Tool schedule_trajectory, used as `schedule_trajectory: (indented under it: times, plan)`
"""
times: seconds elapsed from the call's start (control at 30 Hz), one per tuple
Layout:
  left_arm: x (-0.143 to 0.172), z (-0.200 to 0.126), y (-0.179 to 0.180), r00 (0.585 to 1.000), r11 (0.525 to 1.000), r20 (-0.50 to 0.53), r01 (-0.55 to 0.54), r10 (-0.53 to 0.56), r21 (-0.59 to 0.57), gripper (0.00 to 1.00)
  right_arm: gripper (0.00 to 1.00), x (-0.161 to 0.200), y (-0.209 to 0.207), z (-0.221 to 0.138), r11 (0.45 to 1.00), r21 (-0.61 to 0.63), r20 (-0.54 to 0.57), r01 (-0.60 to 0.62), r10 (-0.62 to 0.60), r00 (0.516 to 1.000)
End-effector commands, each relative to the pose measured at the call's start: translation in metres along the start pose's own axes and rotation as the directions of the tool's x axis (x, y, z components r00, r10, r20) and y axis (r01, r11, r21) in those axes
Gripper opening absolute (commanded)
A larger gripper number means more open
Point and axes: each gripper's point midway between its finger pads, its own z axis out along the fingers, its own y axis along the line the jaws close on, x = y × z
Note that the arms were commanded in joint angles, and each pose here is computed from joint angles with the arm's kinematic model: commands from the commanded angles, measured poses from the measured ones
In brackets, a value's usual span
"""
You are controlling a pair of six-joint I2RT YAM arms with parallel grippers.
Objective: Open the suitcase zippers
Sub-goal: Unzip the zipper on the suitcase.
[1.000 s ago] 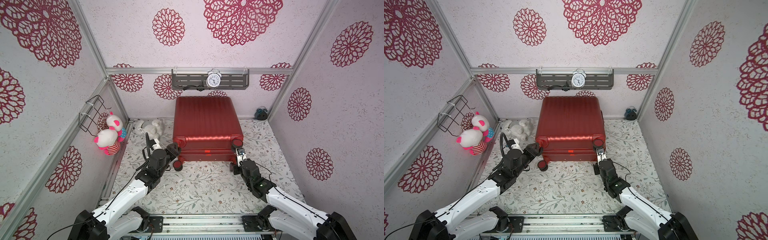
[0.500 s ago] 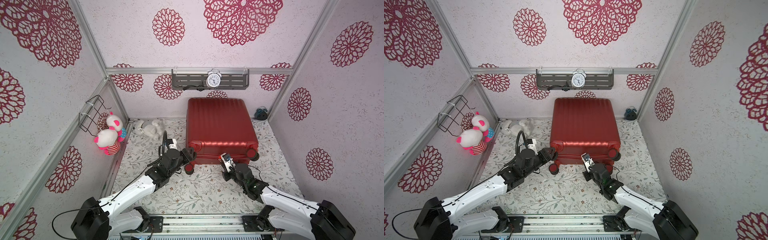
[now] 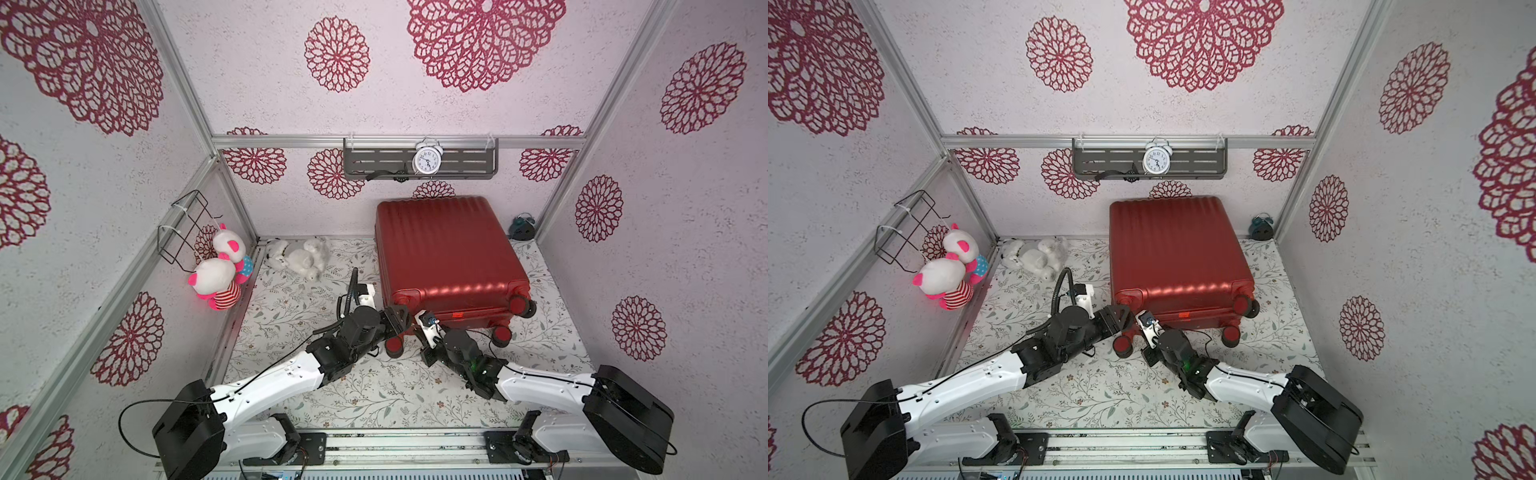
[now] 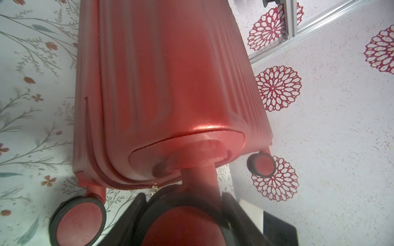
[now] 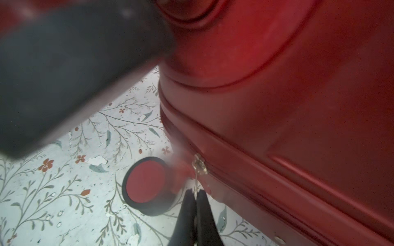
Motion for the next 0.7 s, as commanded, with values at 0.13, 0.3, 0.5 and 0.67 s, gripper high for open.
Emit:
schedule_trajectory:
  times: [0.13,0.3,0.5,0.67]
  plan:
    - [0.027,-0.027,0.01,0.987,0.994,-0.119,-0.105,0.103,-0.012,0.7,0.0,0.035,0.034,-0.017,0.992,-0.116,-0.078,-0.04,0.031,0.996]
    - [0.007,-0.056,0.033,0.989,0.989,-0.081,-0.129,0.124,-0.065,0.86,0.0,0.047,0.025,-0.031,0.995,-0.076,-0.09,-0.065,0.058,0.994]
    - [-0.004,-0.074,0.073,0.997,0.991,-0.038,-0.073,0.069,-0.112,0.84,0.0,0.052,0.019,-0.04,0.994,-0.056,-0.081,-0.093,0.088,0.993]
    - [0.02,-0.046,0.094,0.991,0.991,-0.126,-0.048,0.033,-0.125,0.61,0.0,0.049,0.024,-0.038,0.994,-0.066,-0.071,-0.092,0.087,0.994]
